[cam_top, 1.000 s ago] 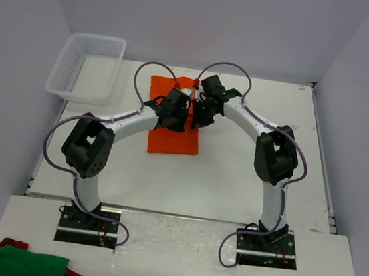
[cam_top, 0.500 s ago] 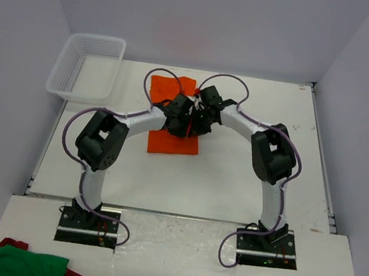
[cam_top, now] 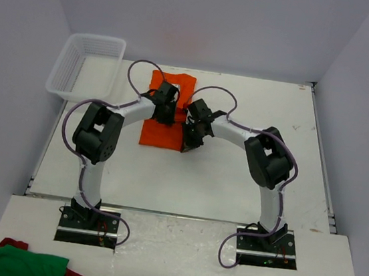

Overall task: Fold and stack the t-shirts
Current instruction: Fold the folded rectangular tshirt in 1/3 of the way

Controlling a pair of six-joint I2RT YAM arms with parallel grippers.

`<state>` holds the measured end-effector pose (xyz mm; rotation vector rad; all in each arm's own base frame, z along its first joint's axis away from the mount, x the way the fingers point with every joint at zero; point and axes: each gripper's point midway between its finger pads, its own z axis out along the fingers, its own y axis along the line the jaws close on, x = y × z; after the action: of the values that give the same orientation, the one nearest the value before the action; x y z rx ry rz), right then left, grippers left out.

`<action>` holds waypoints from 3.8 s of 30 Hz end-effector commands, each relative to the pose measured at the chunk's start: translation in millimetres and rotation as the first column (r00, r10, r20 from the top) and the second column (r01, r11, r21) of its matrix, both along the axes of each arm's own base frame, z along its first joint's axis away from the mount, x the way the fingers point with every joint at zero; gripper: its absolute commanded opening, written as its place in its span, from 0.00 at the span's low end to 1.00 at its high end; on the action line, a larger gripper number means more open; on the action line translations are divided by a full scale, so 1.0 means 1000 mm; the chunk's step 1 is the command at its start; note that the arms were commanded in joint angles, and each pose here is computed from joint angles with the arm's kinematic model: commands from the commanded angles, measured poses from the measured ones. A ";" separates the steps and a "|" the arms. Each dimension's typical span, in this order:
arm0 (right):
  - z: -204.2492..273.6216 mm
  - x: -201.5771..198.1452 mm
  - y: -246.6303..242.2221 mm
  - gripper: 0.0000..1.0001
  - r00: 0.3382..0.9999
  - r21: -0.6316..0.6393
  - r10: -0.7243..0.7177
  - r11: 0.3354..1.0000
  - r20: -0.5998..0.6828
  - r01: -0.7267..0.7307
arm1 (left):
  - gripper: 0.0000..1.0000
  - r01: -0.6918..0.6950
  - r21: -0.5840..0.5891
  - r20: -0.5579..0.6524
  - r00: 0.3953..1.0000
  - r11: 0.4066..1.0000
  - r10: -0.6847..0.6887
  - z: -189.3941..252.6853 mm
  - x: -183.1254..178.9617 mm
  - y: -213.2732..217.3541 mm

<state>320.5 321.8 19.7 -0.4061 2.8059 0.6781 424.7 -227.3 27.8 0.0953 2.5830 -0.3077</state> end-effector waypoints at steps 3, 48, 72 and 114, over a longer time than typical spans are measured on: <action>0.043 -0.008 0.009 0.00 0.998 0.083 0.048 0.995 0.049 -0.052 | 0.00 -0.007 -0.043 0.109 0.994 0.999 0.012 0.031 0.022 -0.007; -0.022 -0.014 0.010 0.00 0.992 0.000 -0.026 1.000 -0.122 0.027 | 0.00 -0.002 -0.169 0.119 0.993 0.986 0.023 0.024 0.073 -0.003; -0.003 -0.017 0.001 0.00 0.999 0.021 -0.023 0.999 -0.039 0.024 | 0.00 -0.153 -0.191 0.246 0.949 0.970 0.198 0.138 0.065 0.050; 0.045 0.057 0.025 0.00 0.990 0.141 -0.035 0.989 -0.140 0.055 | 0.00 -0.244 -0.141 0.118 0.958 0.959 0.261 0.043 -0.070 0.069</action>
<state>384.1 338.5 29.3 -0.2650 2.9183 0.8377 330.1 -147.7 47.7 -0.2523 2.4866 -0.3084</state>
